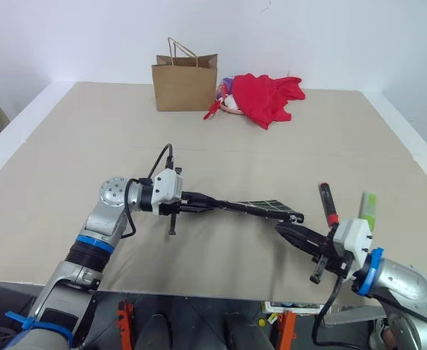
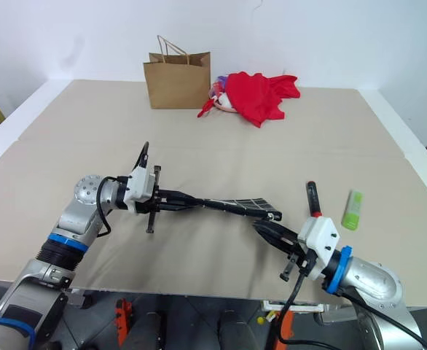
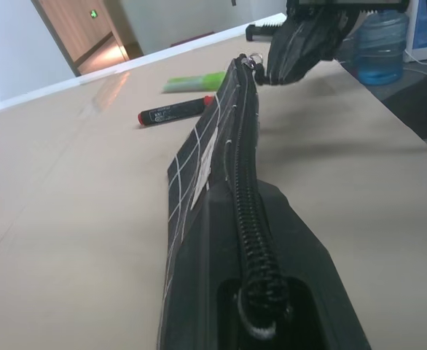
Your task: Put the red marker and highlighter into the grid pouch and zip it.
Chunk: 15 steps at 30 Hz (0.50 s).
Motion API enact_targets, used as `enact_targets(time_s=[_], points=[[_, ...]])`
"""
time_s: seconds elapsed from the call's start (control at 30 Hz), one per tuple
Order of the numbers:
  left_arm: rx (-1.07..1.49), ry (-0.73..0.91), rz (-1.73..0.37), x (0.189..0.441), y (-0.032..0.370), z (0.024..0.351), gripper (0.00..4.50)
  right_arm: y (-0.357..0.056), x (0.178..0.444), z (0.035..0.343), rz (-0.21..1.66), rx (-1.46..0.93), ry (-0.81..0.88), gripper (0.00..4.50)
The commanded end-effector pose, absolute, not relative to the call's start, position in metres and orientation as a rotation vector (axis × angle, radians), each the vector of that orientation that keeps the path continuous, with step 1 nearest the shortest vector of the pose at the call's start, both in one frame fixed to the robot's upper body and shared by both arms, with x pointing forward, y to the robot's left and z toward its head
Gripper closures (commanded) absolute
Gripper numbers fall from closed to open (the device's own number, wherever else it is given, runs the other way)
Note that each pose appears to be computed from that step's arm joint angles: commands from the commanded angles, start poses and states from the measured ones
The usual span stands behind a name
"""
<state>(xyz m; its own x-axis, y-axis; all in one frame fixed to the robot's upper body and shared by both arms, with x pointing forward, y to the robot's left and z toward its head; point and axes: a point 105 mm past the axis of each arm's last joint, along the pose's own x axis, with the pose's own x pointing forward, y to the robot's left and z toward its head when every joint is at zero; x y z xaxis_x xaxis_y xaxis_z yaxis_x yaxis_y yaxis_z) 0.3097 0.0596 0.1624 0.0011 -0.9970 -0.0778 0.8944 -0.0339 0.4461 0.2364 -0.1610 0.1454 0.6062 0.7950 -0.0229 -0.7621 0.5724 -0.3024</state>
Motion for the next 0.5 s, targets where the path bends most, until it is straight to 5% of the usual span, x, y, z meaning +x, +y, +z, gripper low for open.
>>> enact_targets(time_s=[0.03, 0.5], points=[[0.468, -0.378, -1.55, 0.307, 0.056, 0.176, 4.5, -0.146, 0.238, 0.164, 0.95, -0.305, -0.176, 4.44], [0.473, -0.395, -1.539, 0.309, 0.051, 0.172, 4.5, -0.117, 0.24, 0.177, 1.039, -0.256, -0.187, 4.44]])
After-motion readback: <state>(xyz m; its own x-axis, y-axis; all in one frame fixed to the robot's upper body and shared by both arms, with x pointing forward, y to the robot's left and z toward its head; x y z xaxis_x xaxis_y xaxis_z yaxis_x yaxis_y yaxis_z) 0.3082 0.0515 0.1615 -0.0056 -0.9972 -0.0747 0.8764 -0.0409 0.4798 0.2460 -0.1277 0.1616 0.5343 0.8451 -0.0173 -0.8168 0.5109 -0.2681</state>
